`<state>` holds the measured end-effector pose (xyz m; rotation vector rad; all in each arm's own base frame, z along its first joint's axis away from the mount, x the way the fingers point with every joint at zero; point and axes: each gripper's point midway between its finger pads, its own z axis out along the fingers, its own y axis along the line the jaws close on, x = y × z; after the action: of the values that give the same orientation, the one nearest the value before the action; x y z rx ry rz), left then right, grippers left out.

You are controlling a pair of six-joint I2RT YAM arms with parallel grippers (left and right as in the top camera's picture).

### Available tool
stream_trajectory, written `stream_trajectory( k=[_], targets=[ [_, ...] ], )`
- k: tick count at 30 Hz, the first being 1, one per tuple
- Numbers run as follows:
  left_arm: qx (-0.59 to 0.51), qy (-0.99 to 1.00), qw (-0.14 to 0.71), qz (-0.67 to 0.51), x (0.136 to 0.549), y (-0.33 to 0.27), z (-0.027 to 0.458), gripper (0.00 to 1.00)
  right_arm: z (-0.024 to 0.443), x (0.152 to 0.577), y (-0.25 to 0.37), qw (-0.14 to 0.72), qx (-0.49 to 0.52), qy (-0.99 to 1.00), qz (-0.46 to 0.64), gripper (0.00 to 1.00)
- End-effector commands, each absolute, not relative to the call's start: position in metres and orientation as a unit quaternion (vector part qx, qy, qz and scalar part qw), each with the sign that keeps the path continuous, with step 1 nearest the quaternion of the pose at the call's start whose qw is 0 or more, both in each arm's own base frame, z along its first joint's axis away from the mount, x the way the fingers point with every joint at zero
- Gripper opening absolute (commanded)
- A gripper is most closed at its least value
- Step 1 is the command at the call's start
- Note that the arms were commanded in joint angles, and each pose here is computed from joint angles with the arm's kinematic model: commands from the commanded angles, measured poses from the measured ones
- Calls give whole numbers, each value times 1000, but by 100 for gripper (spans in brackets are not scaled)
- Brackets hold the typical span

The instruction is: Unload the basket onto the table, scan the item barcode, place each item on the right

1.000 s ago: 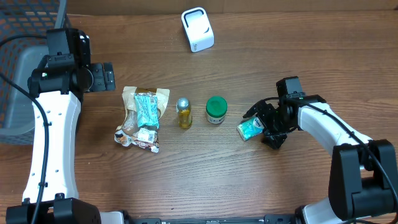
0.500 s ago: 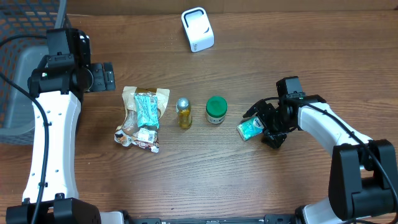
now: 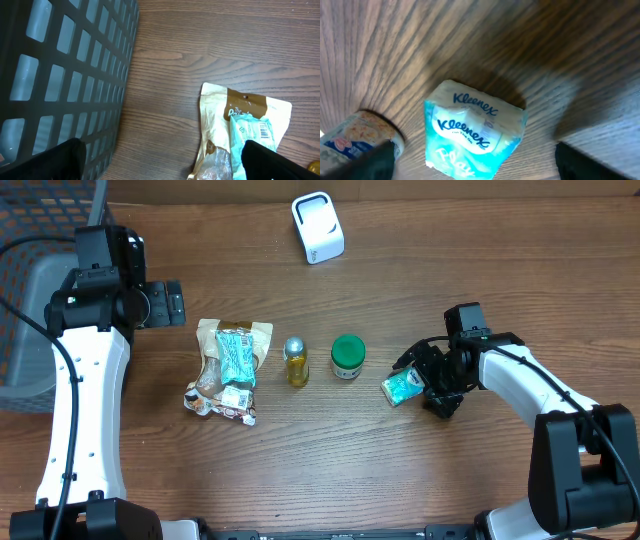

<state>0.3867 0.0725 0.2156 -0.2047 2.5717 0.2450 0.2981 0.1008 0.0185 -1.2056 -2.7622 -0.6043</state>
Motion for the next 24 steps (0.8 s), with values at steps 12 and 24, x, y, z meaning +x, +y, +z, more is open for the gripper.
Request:
stream_trajectory(
  k=[12, 24],
  targets=[
    [-69, 949, 290, 97, 389, 74, 231, 100, 23, 299, 101, 39, -409, -889, -204, 56],
    [-69, 949, 290, 97, 389, 74, 231, 99, 14, 289, 96, 29, -434, -889, -142, 43]
  ],
)
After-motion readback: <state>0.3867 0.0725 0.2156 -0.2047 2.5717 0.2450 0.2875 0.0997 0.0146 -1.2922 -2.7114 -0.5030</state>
